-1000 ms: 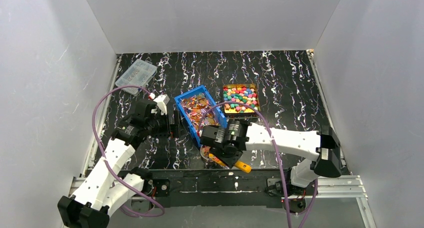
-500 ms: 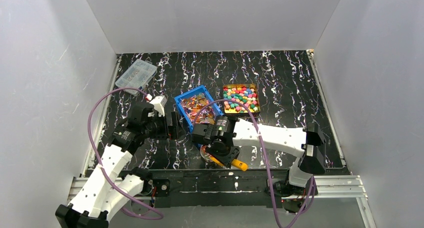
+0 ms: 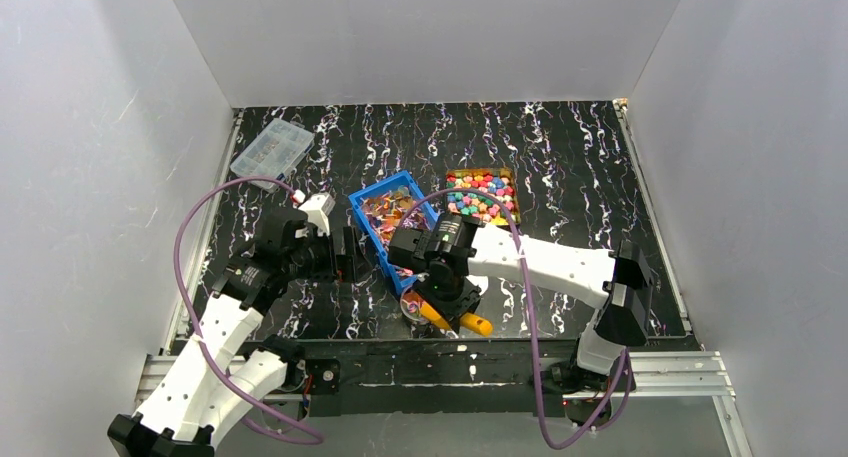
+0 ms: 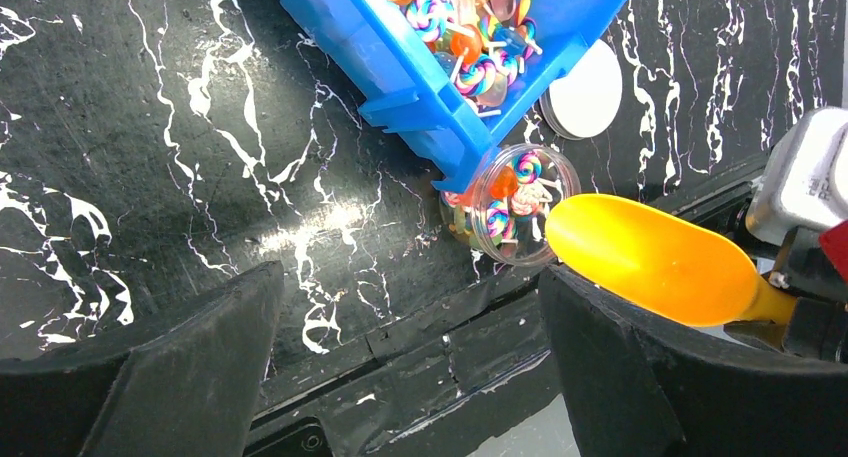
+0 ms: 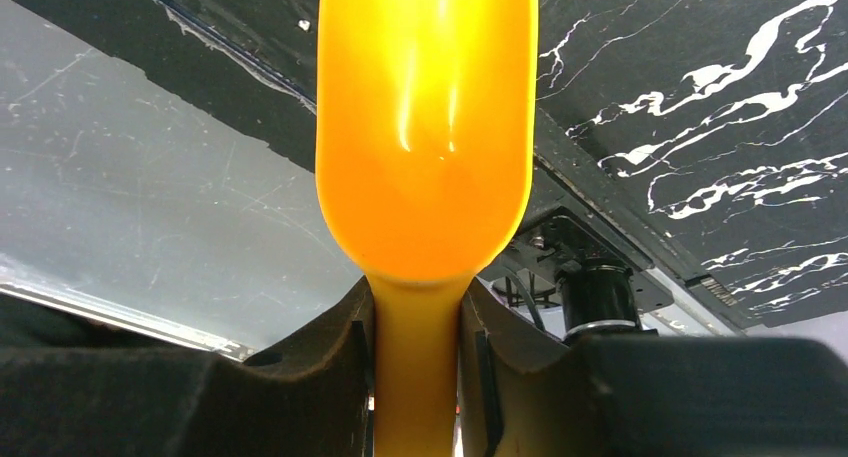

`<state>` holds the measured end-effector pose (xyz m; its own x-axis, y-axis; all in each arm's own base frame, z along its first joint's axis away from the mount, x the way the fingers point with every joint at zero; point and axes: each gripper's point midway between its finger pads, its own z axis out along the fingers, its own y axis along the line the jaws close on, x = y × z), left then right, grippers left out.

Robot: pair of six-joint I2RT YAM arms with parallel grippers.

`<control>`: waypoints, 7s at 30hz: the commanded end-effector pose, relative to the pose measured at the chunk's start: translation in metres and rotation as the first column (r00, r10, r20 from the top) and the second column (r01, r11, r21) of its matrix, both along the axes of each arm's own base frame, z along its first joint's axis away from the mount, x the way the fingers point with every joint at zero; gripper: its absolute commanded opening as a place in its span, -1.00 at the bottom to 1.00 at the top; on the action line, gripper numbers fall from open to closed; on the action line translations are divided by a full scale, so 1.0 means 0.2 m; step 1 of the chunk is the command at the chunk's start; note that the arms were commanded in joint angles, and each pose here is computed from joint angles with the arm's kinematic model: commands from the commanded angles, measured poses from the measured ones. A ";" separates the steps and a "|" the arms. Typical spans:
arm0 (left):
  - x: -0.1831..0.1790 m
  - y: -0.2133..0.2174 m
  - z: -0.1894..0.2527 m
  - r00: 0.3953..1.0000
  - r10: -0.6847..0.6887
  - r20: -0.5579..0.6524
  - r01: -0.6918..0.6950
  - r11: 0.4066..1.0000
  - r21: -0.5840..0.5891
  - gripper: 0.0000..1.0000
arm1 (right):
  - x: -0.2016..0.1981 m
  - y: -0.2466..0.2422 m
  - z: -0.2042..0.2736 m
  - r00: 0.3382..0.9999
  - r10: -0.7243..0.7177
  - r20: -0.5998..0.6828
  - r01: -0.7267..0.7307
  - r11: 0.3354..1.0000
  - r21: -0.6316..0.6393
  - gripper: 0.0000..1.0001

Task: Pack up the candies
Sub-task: Place the fake candies in the packing bottle, then move the storage box to the center of the board.

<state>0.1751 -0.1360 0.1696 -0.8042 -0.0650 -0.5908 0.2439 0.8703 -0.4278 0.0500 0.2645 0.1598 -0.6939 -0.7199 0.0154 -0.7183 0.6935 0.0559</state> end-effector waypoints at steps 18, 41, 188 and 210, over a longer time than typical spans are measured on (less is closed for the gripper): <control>-0.04 0.01 -0.05 0.999 -0.023 -0.023 0.024 0.999 0.032 0.97 | 0.14 -0.01 0.24 0.985 -0.166 0.045 0.150 0.958 0.244 -0.97; 0.05 -0.10 -0.06 0.988 -0.028 -0.152 0.027 1.000 -0.007 0.97 | 0.75 -0.26 0.41 0.754 -0.213 0.621 0.099 0.972 0.213 -0.97; 0.81 -0.88 -0.21 0.956 0.161 -0.247 -0.112 0.973 0.200 0.32 | 0.80 -0.59 0.23 0.686 -0.471 0.555 0.244 0.867 0.434 -0.97; 1.02 -0.94 -0.52 0.943 0.211 -0.258 -0.108 0.926 0.362 -0.58 | 0.76 -0.57 0.22 0.710 -0.474 0.521 0.225 0.854 0.470 -0.97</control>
<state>0.3797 -0.3311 0.0633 -0.9379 -0.0617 -0.3413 -0.0008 0.9844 -0.1757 0.1996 0.1478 0.1955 -0.6811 -0.3262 -0.6554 -0.3997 0.9158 -0.0405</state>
